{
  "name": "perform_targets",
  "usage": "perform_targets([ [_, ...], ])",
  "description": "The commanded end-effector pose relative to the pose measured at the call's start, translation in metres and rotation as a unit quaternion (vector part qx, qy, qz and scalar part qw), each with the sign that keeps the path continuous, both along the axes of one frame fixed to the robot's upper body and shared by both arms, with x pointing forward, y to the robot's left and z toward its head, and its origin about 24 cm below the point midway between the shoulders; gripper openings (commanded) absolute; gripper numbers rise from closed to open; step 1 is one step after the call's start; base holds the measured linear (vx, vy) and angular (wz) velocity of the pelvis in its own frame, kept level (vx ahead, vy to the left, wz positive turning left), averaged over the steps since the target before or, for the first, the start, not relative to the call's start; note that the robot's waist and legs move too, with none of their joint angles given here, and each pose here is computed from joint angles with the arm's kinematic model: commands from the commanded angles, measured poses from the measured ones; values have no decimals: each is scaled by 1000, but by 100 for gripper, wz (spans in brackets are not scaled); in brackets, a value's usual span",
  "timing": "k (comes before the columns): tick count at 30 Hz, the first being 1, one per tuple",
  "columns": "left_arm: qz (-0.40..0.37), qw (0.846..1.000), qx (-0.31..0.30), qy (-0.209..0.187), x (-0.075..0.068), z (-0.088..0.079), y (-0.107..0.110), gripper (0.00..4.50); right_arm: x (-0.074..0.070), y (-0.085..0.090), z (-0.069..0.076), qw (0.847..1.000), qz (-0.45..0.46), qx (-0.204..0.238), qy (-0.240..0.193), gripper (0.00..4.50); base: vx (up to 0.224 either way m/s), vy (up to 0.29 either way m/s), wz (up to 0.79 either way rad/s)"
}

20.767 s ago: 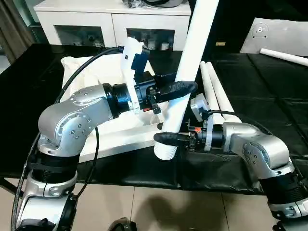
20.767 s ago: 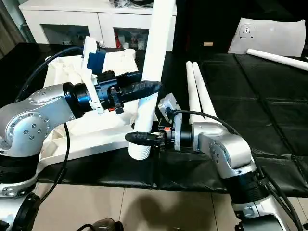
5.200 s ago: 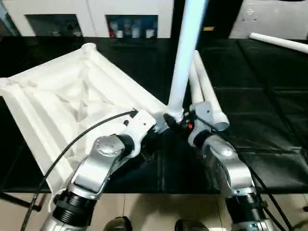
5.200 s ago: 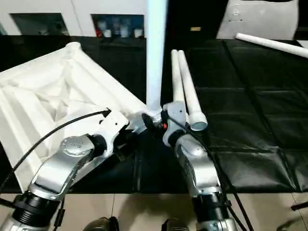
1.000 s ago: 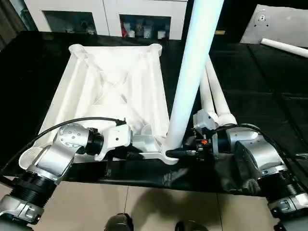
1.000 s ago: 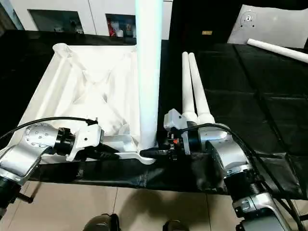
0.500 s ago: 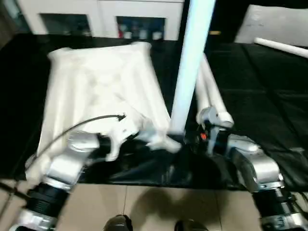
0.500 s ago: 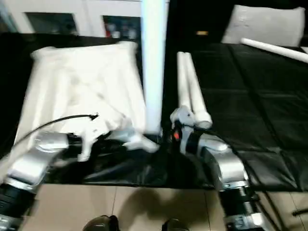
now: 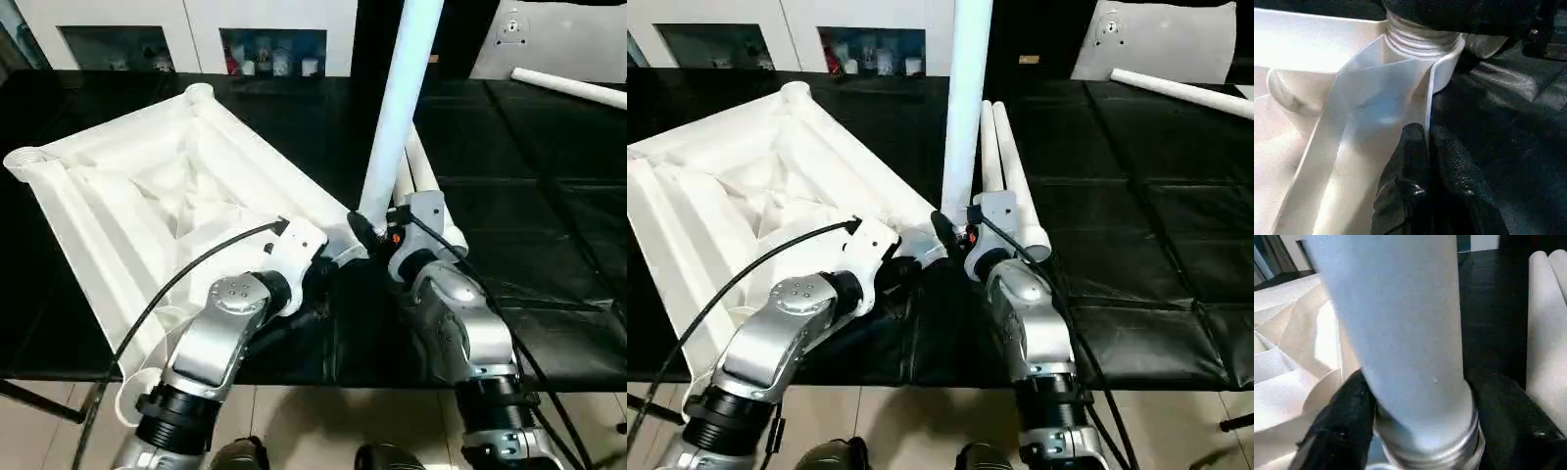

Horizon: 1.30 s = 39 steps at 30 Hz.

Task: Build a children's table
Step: Rotate leg to tighten

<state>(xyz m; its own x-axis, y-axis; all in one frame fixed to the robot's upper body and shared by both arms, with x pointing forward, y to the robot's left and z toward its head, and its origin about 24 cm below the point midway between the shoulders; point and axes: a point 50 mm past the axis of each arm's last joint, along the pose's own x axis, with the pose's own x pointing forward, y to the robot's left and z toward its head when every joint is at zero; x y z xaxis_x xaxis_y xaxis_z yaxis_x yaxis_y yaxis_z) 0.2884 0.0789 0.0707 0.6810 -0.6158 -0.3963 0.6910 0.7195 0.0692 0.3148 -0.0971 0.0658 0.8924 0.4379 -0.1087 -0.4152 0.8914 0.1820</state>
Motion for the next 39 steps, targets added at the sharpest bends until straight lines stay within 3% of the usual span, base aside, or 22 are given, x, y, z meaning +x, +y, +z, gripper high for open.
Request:
perform_targets([
  [1,-4,999,20,-50,6,16,8,0,-13,24,-15,997,76,-3,26,340,0,0,0],
  [9,-91,991,81,-50,4,9,39,0,-10,2,0,990,130,-42,-31,408,0,0,0],
  [14,-167,979,107,-37,1,7,58,0,-14,-15,6,972,218,-68,-50,442,0,0,0],
  [20,-281,952,122,-4,-6,5,75,0,-16,-35,14,933,340,-113,-47,442,0,0,0],
  [25,-324,937,126,14,-9,4,79,0,-16,-37,15,914,379,-139,-45,442,0,0,0],
  [28,-356,923,140,27,-10,2,82,0,-17,-36,13,893,423,-149,-38,442,0,0,0],
  [29,-362,921,145,28,-9,2,83,0,-18,-36,12,888,434,-147,-35,418,0,0,0],
  [31,-366,918,151,29,-7,1,85,0,-20,-34,11,879,454,-144,-28,410,0,0,0],
  [39,-376,913,156,32,-4,2,87,0,-17,-30,9,869,473,-143,-22,323,0,0,0],
])
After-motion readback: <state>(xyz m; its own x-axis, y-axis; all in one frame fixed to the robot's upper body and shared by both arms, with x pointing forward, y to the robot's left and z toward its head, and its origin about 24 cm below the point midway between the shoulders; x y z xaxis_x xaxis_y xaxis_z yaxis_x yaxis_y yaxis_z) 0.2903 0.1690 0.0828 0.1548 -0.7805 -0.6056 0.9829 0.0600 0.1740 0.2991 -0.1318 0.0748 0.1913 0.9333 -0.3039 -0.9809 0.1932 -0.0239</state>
